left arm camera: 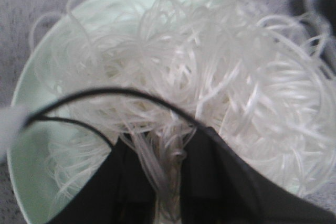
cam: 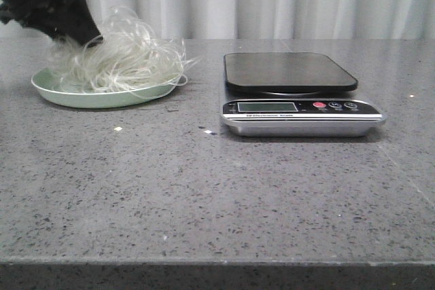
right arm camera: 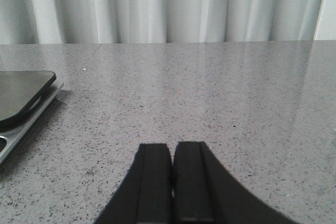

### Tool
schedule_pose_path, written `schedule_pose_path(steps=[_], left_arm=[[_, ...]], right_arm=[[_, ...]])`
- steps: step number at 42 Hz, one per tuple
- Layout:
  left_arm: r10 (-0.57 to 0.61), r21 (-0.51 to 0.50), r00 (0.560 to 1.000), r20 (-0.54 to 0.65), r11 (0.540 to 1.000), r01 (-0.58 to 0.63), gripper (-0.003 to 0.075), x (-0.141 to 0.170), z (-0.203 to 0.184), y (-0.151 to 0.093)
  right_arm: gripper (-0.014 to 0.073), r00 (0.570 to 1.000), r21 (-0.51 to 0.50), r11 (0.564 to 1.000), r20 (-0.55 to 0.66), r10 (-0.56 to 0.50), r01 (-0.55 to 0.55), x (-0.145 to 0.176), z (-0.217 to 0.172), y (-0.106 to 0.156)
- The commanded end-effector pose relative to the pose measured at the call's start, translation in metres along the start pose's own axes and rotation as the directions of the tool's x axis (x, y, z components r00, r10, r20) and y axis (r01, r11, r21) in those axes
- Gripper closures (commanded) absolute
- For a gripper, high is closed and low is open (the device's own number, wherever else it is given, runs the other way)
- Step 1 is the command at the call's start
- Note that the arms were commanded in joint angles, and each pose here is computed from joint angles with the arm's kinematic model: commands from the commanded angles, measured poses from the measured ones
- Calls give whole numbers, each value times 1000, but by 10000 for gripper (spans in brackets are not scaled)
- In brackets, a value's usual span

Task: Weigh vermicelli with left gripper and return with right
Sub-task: 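Lift the vermicelli with the left gripper and carry it over the scale, then lower the vermicelli onto the scale pan, open and raise the left gripper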

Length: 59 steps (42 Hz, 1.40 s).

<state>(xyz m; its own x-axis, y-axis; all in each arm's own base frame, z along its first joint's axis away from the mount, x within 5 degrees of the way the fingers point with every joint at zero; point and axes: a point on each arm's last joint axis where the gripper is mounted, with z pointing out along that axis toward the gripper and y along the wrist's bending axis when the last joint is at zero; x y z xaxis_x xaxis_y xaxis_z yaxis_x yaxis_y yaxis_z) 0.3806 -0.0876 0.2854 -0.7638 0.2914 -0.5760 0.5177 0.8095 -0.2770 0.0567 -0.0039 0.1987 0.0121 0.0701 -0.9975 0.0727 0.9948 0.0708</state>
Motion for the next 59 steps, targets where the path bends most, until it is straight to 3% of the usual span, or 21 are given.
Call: schedule_pose_path(steps=[1, 15, 24, 31, 40, 59], left_arm=[[59, 11, 987, 153, 998, -61, 577, -30, -45, -25], [187, 58, 897, 400, 972, -229, 577, -77, -112, -90], [258, 114, 843, 473, 930, -348, 577, -86, -107, -150], [277, 159, 827, 488, 904, -397, 577, -87, -87, -185], [275, 200, 847, 454, 896, -397, 577, -87, -50, -198], [247, 278, 919, 306, 900, -335, 577, -79, 23, -189]], right_arm=[[444, 996, 10, 1000, 93, -3, 3, -10, -2, 0], [444, 996, 10, 1000, 93, -3, 3, -10, -2, 0], [444, 996, 10, 1000, 93, -3, 3, -10, -2, 0], [444, 996, 10, 1000, 93, -3, 3, -10, -2, 0], [444, 996, 10, 1000, 93, -3, 3, -10, -2, 0], [444, 996, 10, 1000, 93, -3, 3, -10, -2, 0]])
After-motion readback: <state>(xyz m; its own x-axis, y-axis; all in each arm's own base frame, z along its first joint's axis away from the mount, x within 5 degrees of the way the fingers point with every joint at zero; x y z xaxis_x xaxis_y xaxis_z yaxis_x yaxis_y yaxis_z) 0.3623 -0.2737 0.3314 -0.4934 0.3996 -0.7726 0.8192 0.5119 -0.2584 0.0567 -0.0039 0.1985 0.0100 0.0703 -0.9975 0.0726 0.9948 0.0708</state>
